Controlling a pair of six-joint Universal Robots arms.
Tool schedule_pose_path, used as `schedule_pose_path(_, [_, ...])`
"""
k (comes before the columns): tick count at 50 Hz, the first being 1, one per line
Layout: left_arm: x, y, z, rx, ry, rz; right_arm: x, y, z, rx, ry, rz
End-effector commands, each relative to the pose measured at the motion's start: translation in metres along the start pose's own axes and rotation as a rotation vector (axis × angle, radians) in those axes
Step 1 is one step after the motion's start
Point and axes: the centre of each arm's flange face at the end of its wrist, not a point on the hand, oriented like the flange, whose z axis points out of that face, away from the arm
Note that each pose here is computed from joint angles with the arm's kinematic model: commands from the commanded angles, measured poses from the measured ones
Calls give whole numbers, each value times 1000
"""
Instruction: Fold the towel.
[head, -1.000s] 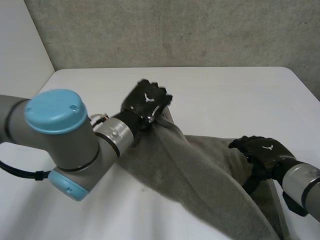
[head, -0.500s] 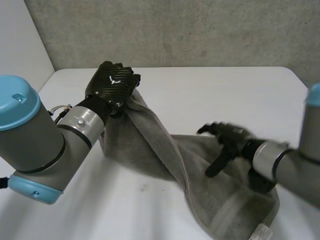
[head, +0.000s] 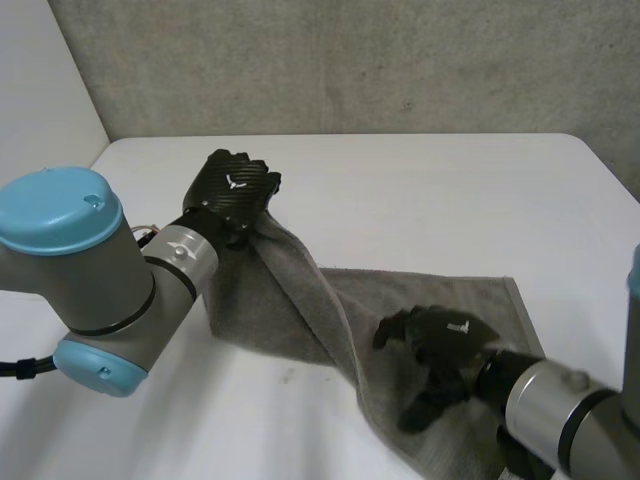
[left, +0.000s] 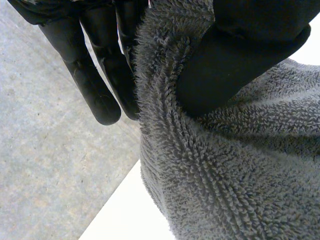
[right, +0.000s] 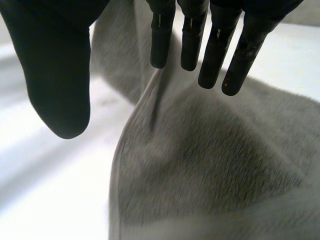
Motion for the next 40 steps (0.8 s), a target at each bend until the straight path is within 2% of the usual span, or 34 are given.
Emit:
schedule_pose_path(1, [-8,10,4,-21,-21,-2,-2,33,-3,-101,27,-170])
schedule_pose_path(15, [-24,44,23,-119,-117,-8,-2,50,3,-35,78,-310])
schedule_pose_path(19, [-26,47,24,-125,-121,-11,-5,57,7,-25,71,-366])
schedule_pose_path(40, [-24,52,25,-136,-116,-14,0,74,28,-4,74,-453])
